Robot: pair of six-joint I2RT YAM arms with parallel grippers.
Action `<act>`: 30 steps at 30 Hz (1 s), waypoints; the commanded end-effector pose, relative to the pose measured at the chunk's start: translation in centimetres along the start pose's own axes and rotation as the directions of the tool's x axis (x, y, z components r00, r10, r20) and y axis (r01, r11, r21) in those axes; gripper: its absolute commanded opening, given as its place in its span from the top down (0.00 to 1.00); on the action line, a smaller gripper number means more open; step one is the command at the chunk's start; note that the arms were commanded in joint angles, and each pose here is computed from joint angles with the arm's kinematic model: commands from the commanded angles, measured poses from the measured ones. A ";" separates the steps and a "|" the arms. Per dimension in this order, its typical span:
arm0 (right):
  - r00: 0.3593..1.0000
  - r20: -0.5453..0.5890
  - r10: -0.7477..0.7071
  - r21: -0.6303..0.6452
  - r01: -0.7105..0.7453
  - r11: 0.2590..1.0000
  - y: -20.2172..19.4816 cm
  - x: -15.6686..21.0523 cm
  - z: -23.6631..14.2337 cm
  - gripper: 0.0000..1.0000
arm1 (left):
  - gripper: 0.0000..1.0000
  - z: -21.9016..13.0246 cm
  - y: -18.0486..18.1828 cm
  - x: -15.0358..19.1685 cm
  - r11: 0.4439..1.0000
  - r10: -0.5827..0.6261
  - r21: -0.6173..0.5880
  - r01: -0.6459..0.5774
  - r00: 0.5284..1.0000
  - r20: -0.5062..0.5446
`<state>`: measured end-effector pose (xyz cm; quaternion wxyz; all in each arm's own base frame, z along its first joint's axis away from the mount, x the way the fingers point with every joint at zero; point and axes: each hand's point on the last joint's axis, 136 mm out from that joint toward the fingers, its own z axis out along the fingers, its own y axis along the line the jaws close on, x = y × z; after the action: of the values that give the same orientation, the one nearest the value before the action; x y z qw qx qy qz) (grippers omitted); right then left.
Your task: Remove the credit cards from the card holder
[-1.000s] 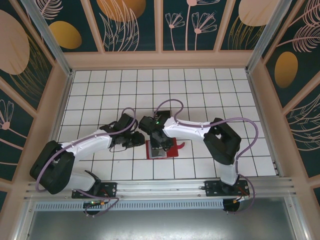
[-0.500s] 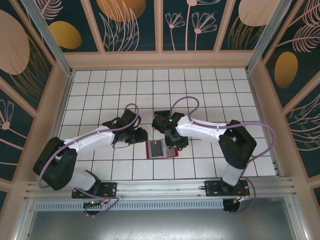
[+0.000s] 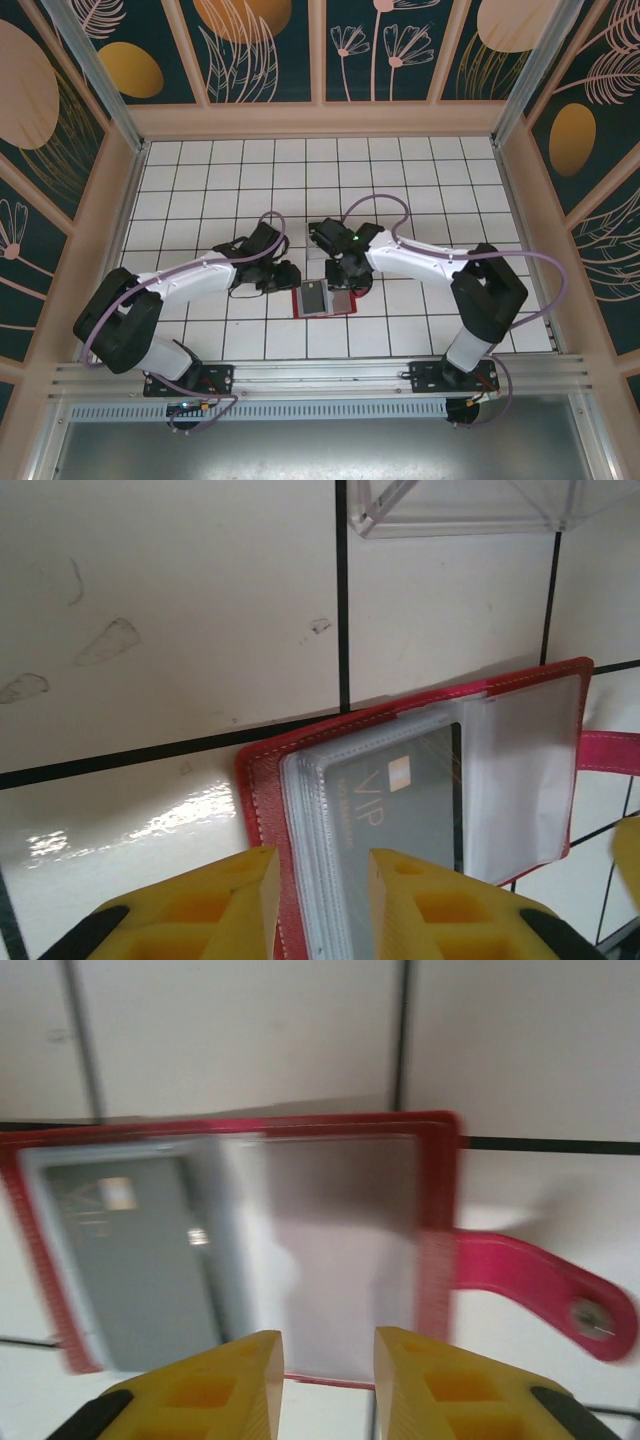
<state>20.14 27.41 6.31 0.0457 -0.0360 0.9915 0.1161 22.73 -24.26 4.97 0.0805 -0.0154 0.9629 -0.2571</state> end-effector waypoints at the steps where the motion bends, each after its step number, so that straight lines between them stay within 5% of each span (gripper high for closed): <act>1: 0.999 0.014 -0.044 -0.312 0.046 0.949 4.7 -0.7 -0.9 0.71 | 0.70 0.7 -0.2 1.0 1.000 -0.011 0.027 0.012 0.999 -0.040; 10: 0.998 -0.014 -0.062 -0.478 0.048 0.877 4.1 -0.1 0.6 0.74 | 0.70 1.7 -0.5 2.3 1.000 0.002 0.031 0.001 0.996 -0.090; 30: 0.994 -0.079 -0.072 -0.459 0.027 0.888 2.2 1.0 4.0 0.81 | 0.75 3.4 2.2 3.5 0.998 -0.016 -0.064 0.008 0.991 -0.134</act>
<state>19.59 30.45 3.46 -0.0014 -0.0681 0.9393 0.3364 20.67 -25.22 2.03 0.0294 -0.0030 0.9675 -0.2511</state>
